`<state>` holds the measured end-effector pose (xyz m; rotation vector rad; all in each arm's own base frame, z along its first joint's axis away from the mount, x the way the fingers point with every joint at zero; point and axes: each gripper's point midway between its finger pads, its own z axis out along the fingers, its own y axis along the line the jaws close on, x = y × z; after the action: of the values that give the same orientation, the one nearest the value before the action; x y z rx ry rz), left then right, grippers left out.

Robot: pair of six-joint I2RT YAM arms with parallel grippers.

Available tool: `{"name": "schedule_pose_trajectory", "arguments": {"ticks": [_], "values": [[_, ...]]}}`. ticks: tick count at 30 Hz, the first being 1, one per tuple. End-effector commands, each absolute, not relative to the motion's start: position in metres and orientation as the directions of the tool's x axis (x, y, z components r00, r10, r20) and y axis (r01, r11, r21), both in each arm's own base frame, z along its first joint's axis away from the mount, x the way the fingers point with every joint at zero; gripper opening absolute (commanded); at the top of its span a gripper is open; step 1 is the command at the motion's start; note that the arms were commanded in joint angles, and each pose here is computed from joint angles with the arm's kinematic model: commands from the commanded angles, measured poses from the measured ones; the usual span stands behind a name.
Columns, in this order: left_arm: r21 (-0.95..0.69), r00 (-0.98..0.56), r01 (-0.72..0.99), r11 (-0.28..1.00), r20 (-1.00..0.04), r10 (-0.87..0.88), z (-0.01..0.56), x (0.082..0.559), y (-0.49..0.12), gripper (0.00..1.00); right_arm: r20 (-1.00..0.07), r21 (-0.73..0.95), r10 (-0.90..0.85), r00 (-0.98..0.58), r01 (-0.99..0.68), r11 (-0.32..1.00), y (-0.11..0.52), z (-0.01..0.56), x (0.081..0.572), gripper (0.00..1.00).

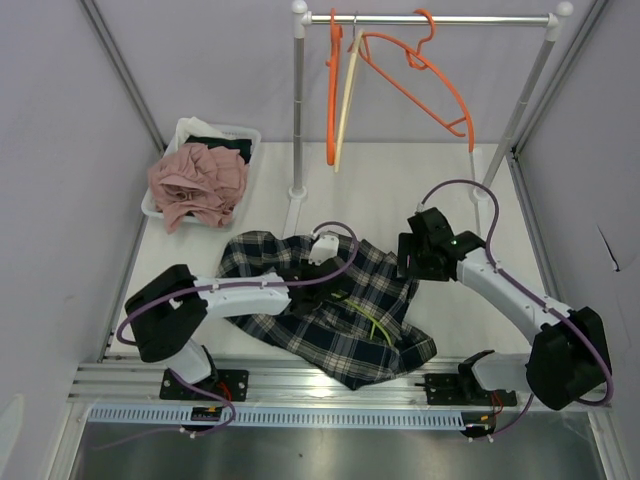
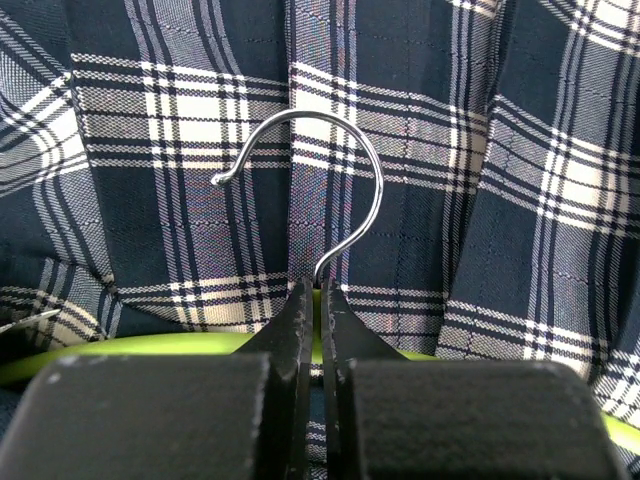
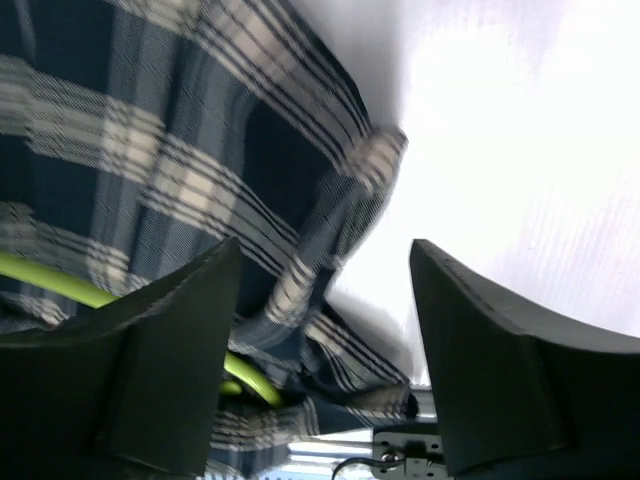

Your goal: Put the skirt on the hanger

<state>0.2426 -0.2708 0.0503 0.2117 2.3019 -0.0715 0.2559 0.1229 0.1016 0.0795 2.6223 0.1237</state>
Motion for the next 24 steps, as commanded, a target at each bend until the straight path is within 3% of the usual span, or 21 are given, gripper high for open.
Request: {"name": "schedule_pose_trajectory", "arguments": {"ticks": [1,4,7,10,12,18,24], "values": [[0.014,-0.646,0.211,0.977,-0.748,0.150,0.066,0.264,-0.278,0.00,-0.446,0.140,0.064,-0.893,0.001,0.990,0.134,0.091,0.253,0.75],[-0.004,-0.642,0.214,0.977,-0.754,0.138,0.073,0.274,-0.285,0.00,-0.397,0.189,0.062,-0.916,-0.015,0.982,0.149,0.074,0.255,0.70],[-0.011,-0.639,0.222,0.975,-0.757,0.137,0.078,0.281,-0.292,0.00,-0.385,0.201,0.060,-0.921,-0.020,0.979,0.157,0.060,0.262,0.54],[-0.023,-0.630,0.229,0.973,-0.766,0.130,0.088,0.286,-0.295,0.00,-0.366,0.181,0.056,-0.929,-0.012,0.983,0.157,0.047,0.275,0.11],[-0.030,-0.620,0.234,0.972,-0.775,0.125,0.098,0.287,-0.294,0.00,-0.389,0.163,0.058,-0.920,-0.006,0.987,0.155,0.052,0.297,0.00],[-0.062,-0.560,0.234,0.970,-0.825,0.082,0.137,0.282,-0.274,0.00,-0.582,0.100,0.114,-0.805,0.068,0.993,0.127,0.130,0.382,0.00],[-0.104,-0.516,0.248,0.963,-0.856,0.041,0.159,0.268,-0.254,0.00,-0.677,0.083,0.130,-0.725,0.100,0.992,0.114,0.197,0.428,0.00]]}}
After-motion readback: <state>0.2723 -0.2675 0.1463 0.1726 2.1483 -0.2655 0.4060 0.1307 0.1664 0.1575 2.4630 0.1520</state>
